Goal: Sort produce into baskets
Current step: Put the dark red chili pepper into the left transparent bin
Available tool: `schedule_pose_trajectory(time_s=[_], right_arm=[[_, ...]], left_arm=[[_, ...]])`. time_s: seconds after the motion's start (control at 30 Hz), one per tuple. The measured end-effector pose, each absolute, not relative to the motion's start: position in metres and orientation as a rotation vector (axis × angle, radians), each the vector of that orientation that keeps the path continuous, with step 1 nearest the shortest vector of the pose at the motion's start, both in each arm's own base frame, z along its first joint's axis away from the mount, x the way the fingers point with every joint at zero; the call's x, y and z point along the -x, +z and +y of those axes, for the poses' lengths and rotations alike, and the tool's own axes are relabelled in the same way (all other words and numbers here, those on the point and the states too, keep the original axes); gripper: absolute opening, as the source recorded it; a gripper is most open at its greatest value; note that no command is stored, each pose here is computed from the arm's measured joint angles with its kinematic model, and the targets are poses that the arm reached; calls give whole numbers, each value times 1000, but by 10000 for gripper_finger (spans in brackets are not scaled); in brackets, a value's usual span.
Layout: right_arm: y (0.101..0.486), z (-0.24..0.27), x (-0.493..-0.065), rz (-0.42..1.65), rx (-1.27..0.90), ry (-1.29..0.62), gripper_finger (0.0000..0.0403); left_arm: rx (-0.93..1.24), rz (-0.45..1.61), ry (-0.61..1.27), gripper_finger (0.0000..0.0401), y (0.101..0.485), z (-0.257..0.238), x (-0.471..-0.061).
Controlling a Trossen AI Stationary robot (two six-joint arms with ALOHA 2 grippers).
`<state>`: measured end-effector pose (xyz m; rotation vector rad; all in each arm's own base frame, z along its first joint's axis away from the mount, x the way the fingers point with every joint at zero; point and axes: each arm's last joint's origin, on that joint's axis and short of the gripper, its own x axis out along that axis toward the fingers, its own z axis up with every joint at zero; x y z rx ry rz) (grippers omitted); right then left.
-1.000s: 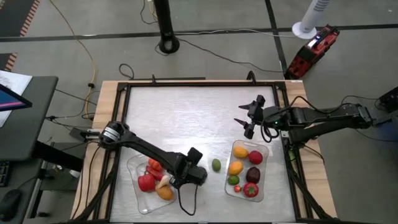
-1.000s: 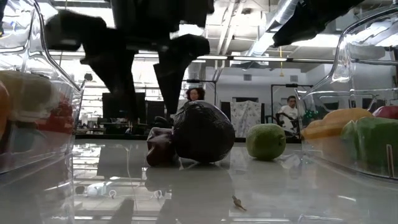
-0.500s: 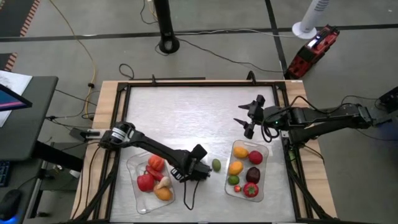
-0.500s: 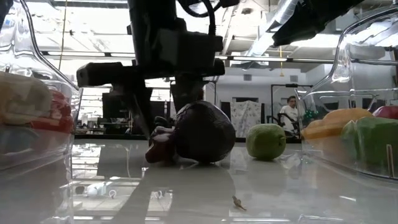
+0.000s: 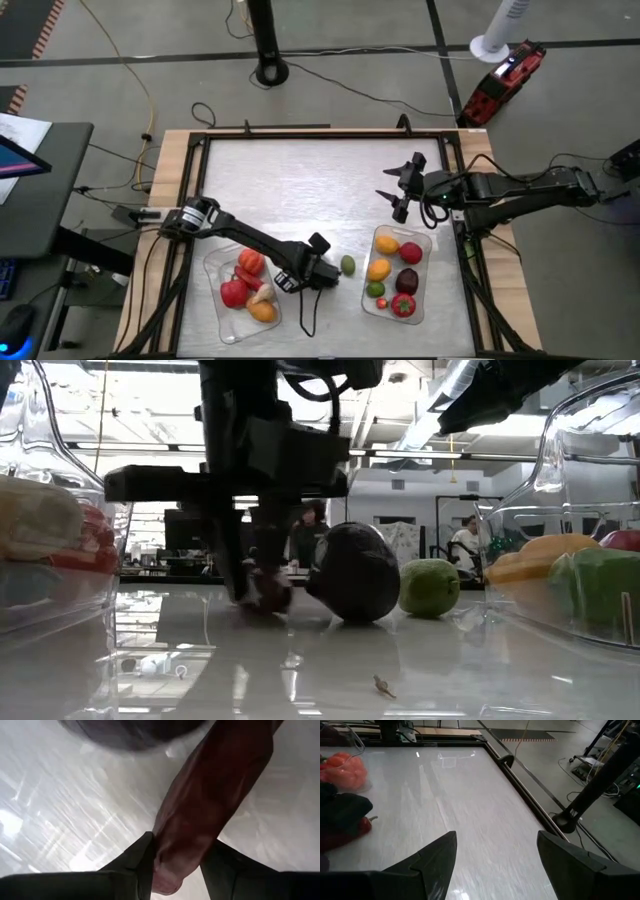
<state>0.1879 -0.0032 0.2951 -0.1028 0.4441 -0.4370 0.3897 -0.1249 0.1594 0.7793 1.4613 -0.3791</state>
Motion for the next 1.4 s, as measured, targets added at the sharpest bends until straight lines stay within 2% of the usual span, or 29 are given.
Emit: schedule_pose_trajectory(time_s=[0.13, 0.33, 0.53, 0.63, 0.83, 1.07, 1.17, 1.4], right_arm=[[295, -3, -188, 449, 104, -437, 301], [295, -3, -188, 449, 104, -437, 301], [294, -3, -188, 449, 96, -438, 301], [294, -2, -188, 449, 96, -432, 301], [293, -2, -187, 468, 90, -431, 301], [293, -2, -187, 463, 86, -433, 301], [293, -2, -187, 462, 86, -433, 301], [293, -2, -187, 456, 82, -433, 301]], left_arm=[[-763, 1572, -363, 122, 171, -128, -381], [-664, 1705, -233, 125, 220, -134, -372], [-328, 1649, -128, 126, 260, -143, -373], [-221, 1662, -106, 126, 266, -148, -367], [-227, 1675, -111, 126, 270, -163, -342], [-114, 1697, 68, 127, 278, -161, -295], [-36, 1709, 176, 141, 278, -156, -273], [165, 1778, 294, 211, 276, -146, -242]])
